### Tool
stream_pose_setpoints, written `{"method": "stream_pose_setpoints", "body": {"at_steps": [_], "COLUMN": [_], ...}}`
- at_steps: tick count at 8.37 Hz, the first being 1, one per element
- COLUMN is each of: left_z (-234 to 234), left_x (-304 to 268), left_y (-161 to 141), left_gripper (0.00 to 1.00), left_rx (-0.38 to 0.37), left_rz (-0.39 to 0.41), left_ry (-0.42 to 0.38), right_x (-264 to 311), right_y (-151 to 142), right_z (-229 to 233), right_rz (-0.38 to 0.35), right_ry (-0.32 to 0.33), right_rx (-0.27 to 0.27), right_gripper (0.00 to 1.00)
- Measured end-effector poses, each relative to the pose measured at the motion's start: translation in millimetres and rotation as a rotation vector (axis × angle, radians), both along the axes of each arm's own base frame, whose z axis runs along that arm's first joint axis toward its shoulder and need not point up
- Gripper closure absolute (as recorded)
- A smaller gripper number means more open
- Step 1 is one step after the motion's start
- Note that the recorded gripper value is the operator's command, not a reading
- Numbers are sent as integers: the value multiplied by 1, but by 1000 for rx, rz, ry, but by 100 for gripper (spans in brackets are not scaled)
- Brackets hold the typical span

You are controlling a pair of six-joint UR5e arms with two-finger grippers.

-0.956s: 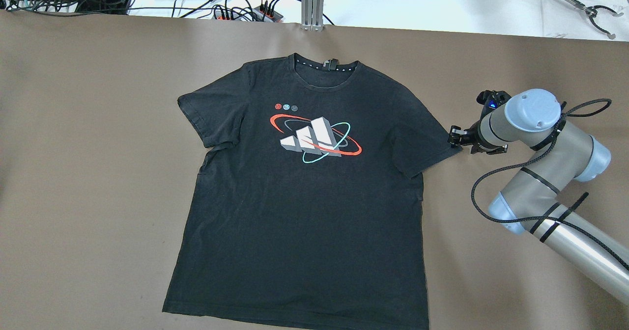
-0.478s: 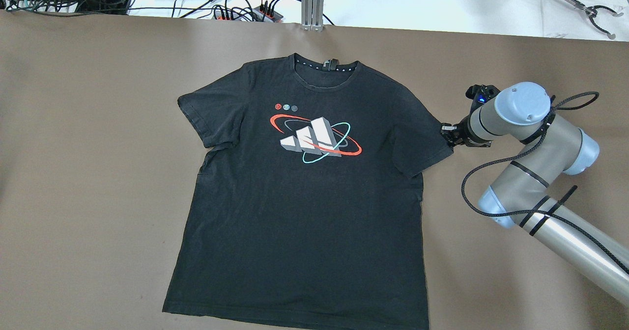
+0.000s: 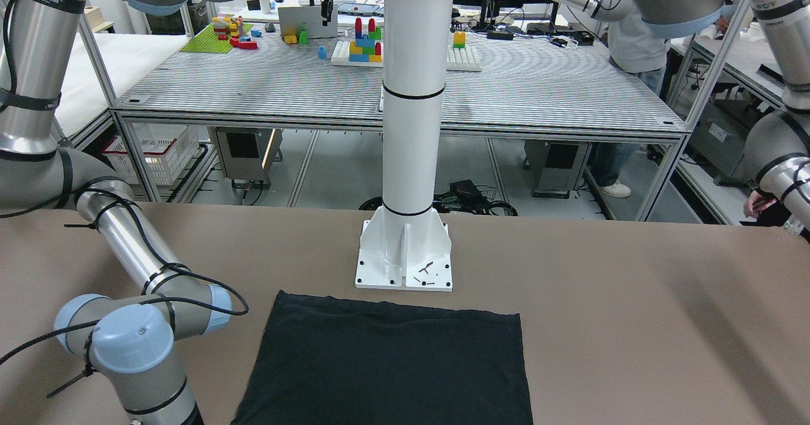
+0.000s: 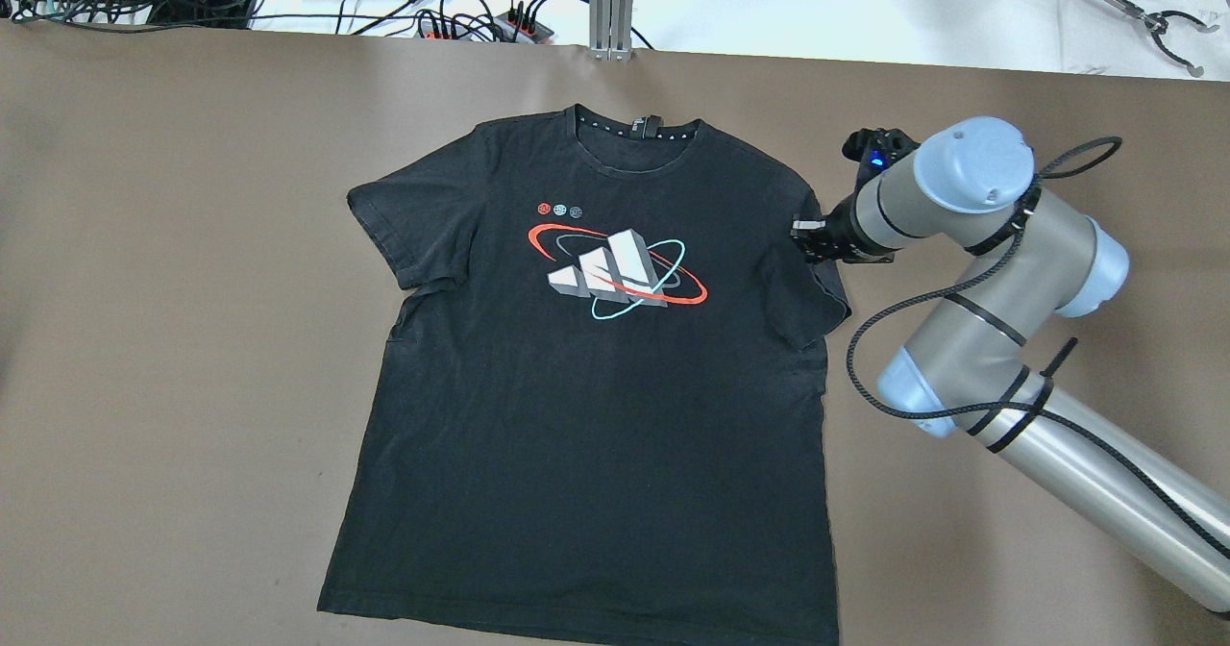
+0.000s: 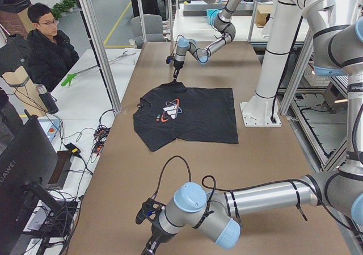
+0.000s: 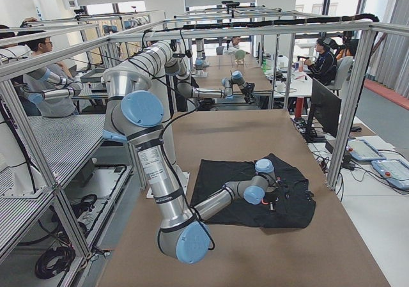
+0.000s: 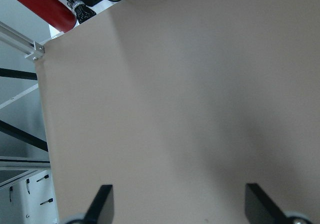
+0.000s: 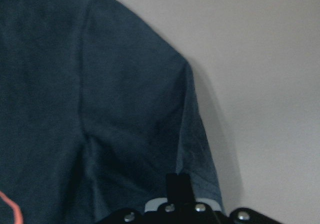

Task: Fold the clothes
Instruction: 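Move the right gripper toward the shirt's sleeve nearest it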

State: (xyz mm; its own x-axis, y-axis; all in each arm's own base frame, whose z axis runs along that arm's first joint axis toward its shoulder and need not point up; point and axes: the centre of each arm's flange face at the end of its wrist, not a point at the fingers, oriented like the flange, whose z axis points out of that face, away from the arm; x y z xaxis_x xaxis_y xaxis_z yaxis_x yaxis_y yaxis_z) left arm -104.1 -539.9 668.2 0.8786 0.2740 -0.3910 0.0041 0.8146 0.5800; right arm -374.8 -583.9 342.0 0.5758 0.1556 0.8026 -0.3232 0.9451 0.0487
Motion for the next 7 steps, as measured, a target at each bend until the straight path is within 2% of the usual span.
{"method": "stream_pose_setpoints", "body": {"at_steps": [2, 4, 5, 7], "left_z": [1, 2, 2, 1], "left_x": [0, 0, 0, 1], "left_y": [0, 0, 0, 0], "left_gripper": [7, 7, 7, 9], "left_rx": [-3, -6, -7, -4], "left_rz": [-2, -3, -3, 2], "left_ry": [0, -1, -1, 2], "right_x": [-35, -50, -54, -63], "right_y": [-9, -17, -20, -24], "right_z": [-30, -33, -34, -35], "right_rz": [-2, -2, -1, 5], "right_ry": [23, 41, 44, 43], "right_rx": [11, 6, 4, -8], "right_gripper": [100, 100, 7, 5]}}
